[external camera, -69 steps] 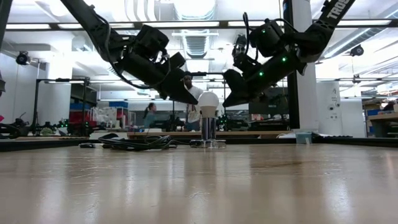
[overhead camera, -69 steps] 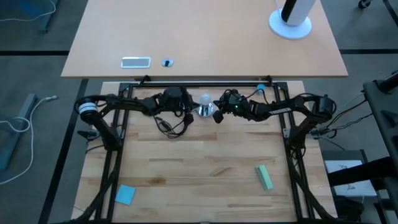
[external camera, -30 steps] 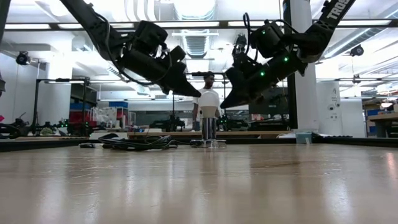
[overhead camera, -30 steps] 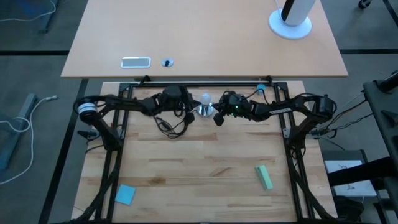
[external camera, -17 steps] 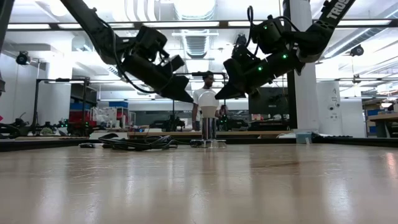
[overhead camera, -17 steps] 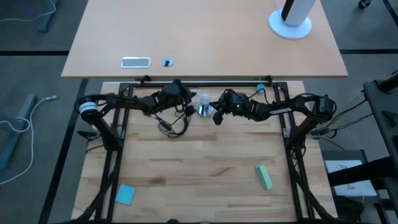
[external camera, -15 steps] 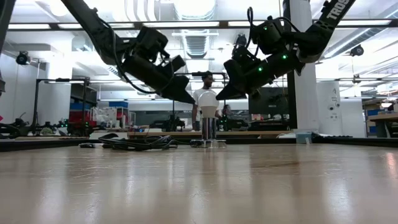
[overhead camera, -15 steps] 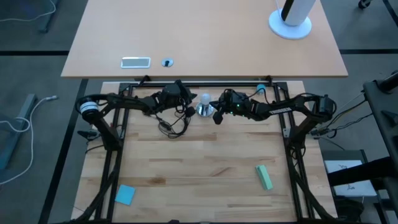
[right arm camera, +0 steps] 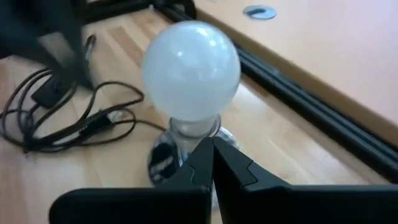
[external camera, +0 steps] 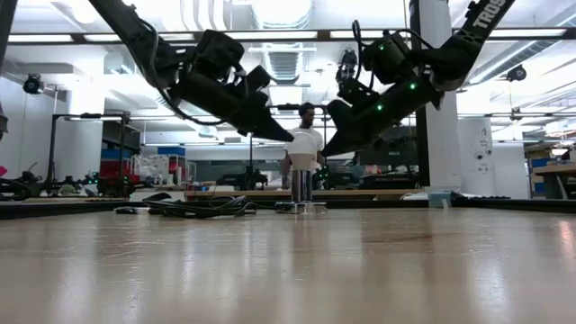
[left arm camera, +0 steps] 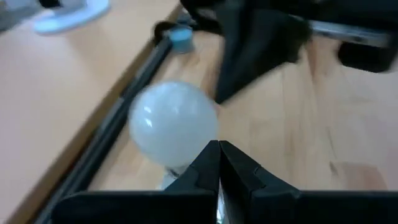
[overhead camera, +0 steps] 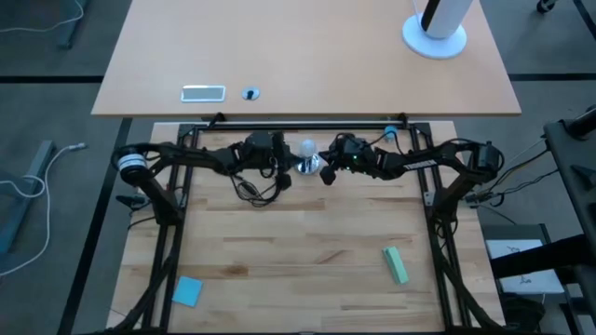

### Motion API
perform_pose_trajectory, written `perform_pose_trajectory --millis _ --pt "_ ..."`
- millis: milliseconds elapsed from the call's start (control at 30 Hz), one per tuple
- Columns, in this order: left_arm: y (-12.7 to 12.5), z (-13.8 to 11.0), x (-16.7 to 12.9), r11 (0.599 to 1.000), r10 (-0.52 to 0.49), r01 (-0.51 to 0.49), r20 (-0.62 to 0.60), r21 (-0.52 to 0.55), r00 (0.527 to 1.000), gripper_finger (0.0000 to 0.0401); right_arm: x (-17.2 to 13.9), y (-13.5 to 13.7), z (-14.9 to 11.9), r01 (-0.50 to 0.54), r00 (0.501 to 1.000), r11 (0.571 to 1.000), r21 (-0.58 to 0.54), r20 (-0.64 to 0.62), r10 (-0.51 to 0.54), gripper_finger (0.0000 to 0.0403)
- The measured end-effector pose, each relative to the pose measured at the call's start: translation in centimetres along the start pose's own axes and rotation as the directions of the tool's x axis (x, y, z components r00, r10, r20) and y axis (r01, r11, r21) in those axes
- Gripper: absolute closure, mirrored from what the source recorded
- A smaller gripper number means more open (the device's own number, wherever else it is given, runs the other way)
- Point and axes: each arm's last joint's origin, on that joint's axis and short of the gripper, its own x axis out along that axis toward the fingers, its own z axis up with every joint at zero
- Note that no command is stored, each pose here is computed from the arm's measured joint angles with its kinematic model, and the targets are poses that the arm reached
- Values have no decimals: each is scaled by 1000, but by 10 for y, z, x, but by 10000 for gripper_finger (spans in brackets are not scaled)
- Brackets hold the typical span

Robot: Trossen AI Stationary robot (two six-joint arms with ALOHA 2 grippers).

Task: Screw lightbulb
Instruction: Remove the lightbulb from the lamp

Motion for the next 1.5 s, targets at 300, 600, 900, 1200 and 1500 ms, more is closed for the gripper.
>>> perform_pose_trajectory --millis 300,600,900,1200,1500 --pt "16 6 -5 951 302 -302 0 61 953 401 -1 6 10 -152 984 988 23 96 150 403" --pt "18 -11 10 974 222 -222 -23 36 975 401 -1 5 13 -133 983 991 16 127 130 403" --pt "8 -8 12 992 120 -120 15 30 993 401 3 2 6 -27 995 999 24 93 25 403" --pt "7 -10 7 985 172 -170 -62 32 983 401 1 0 3 17 999 1000 12 36 -18 403" --pt "23 -7 8 968 236 -237 27 83 971 401 0 1 9 -44 995 999 18 92 42 403"
